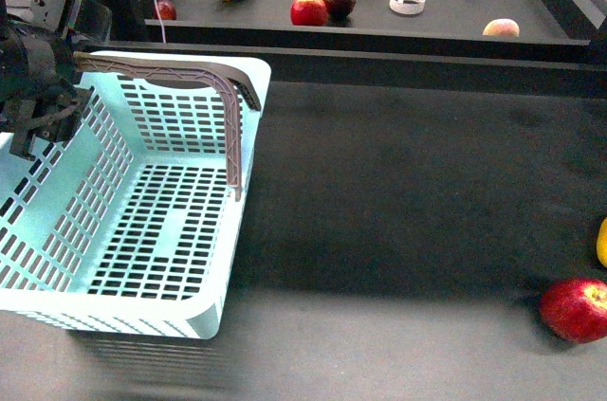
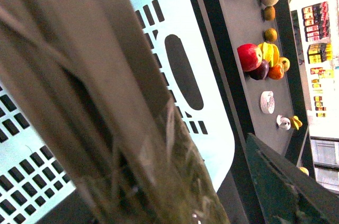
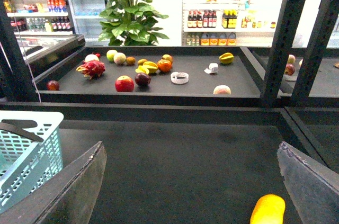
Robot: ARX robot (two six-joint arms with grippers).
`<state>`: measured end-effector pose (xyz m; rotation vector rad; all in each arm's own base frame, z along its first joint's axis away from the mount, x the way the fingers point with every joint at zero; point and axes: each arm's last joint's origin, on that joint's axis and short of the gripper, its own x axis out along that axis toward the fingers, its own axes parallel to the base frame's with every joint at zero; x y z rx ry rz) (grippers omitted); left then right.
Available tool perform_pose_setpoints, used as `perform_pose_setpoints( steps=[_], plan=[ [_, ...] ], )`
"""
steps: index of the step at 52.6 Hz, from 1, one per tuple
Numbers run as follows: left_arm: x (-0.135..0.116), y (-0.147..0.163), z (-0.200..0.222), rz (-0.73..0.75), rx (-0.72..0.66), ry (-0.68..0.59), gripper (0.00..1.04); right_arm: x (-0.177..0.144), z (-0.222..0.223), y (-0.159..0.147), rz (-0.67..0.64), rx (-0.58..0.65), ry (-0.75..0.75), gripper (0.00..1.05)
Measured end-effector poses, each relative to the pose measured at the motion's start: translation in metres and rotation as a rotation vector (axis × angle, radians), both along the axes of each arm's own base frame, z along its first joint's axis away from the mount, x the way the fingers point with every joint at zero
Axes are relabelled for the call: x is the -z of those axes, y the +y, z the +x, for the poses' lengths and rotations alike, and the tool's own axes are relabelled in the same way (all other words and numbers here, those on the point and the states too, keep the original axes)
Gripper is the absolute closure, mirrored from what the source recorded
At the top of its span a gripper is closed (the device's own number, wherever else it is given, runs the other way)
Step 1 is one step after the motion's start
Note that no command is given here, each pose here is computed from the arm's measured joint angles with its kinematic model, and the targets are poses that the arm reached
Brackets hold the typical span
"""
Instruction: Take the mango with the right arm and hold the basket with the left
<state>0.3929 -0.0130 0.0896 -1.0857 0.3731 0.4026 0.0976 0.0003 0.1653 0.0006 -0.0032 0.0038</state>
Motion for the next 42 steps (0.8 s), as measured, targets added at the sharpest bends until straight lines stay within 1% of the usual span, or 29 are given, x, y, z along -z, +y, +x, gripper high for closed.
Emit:
perform_pose_setpoints(
  steps=[3, 4, 7, 9, 11, 16, 18, 22, 29, 33, 37, 41, 42],
  plan=[
    [0.0, 0.0, 0.0, -0.005, -0.003, 0.0, 0.58, 0.0, 0.0, 0.0, 0.0, 0.0, 0.0, 0.08],
    [0.0, 0.0, 0.0, -0.006, -0.004, -0.001, 0.6, 0.0, 0.0, 0.0, 0.0, 0.0, 0.0, 0.08],
    [0.001, 0.0, 0.001, -0.009, -0.005, -0.001, 0.71, 0.0, 0.0, 0.0, 0.0, 0.0, 0.0, 0.08],
    [0.001, 0.0, 0.002, -0.012, -0.008, -0.003, 0.76, 0.0, 0.0, 0.0, 0.0, 0.0, 0.0, 0.08],
    [0.0, -0.001, 0.003, -0.041, -0.023, -0.01, 0.82, 0.0, 0.0, 0.0, 0.0, 0.0, 0.0, 0.08],
    [-0.002, -0.003, 0.005, -0.082, -0.04, -0.024, 0.94, 0.0, 0.0, 0.0, 0.0, 0.0, 0.0, 0.08],
    [-0.002, -0.004, 0.006, -0.089, -0.039, -0.023, 0.97, 0.0, 0.0, 0.0, 0.0, 0.0, 0.0, 0.08],
    [-0.004, -0.007, 0.007, -0.091, -0.026, -0.024, 0.98, 0.0, 0.0, 0.0, 0.0, 0.0, 0.0, 0.08],
    [-0.008, -0.005, 0.005, -0.087, -0.095, -0.012, 0.98, 0.0, 0.0, 0.0, 0.0, 0.0, 0.0, 0.08],
    [-0.012, -0.004, 0.002, -0.089, -0.112, -0.007, 0.98, 0.0, 0.0, 0.0, 0.0, 0.0, 0.0, 0.08],
    [-0.022, -0.002, -0.005, -0.067, -0.123, -0.001, 0.99, 0.0, 0.0, 0.0, 0.0, 0.0, 0.0, 0.08],
    [-0.034, -0.001, -0.01, -0.057, -0.127, -0.026, 0.99, 0.0, 0.0, 0.0, 0.0, 0.0, 0.0, 0.08],
    [-0.041, 0.0, -0.012, -0.058, -0.126, -0.041, 0.99, 0.0, 0.0, 0.0, 0.0, 0.0, 0.0, 0.08]
  ],
)
